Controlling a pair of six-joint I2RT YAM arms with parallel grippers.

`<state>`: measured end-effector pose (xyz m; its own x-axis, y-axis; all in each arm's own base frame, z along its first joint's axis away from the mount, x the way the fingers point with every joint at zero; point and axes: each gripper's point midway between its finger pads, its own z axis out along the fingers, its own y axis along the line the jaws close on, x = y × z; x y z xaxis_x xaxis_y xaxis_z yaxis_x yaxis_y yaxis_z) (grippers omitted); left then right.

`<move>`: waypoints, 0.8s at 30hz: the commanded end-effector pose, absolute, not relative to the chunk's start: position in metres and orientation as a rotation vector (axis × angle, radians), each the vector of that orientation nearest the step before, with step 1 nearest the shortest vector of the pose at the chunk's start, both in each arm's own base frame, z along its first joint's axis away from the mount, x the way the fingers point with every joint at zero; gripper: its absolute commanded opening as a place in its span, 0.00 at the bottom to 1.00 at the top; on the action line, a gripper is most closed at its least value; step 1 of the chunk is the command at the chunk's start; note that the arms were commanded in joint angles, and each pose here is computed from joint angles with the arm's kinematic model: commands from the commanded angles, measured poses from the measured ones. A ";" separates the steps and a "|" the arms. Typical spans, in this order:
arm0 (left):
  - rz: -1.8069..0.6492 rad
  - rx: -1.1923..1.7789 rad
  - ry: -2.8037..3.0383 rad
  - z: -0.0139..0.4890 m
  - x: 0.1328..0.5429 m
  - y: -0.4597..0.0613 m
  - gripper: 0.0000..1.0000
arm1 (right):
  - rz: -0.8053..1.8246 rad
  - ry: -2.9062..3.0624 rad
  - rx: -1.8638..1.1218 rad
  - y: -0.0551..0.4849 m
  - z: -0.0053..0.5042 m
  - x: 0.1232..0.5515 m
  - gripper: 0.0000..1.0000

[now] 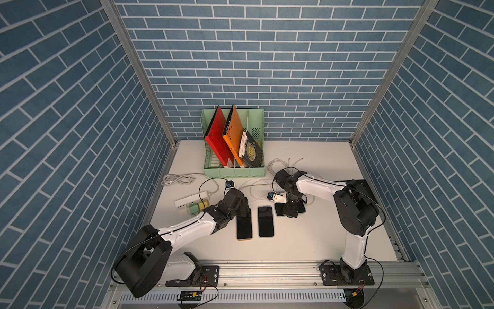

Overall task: Unplug the charging cable from the phone
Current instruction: Pick up the phone at the center of the board.

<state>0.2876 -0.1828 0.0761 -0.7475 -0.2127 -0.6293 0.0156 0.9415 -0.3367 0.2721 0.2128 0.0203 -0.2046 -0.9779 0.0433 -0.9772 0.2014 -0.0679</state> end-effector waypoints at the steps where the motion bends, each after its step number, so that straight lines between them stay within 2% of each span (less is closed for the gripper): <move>1: -0.426 -0.139 2.377 0.078 0.292 -0.184 0.72 | -0.061 2.505 -1.925 0.210 0.018 0.267 0.92; 6: -0.429 -0.136 2.383 0.076 0.294 -0.185 0.72 | -0.022 2.606 -1.816 0.202 0.018 0.268 0.84; 11: -0.430 -0.138 2.389 0.074 0.294 -0.186 0.71 | 0.023 2.700 -1.728 0.202 0.015 0.261 0.81; 20: -0.436 -0.137 2.397 0.072 0.296 -0.189 0.71 | 0.019 2.695 -1.662 0.210 0.012 0.266 0.90; 24: -0.439 -0.143 2.398 0.072 0.296 -0.189 0.71 | -0.016 2.657 -1.669 0.215 0.013 0.274 0.90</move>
<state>0.2887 -0.1853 0.0644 -0.7692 -0.2053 -0.6051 0.0121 0.9422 -0.3350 0.2746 0.2119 0.0186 -0.4028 -0.9152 -0.0076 -0.9151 0.4029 -0.0165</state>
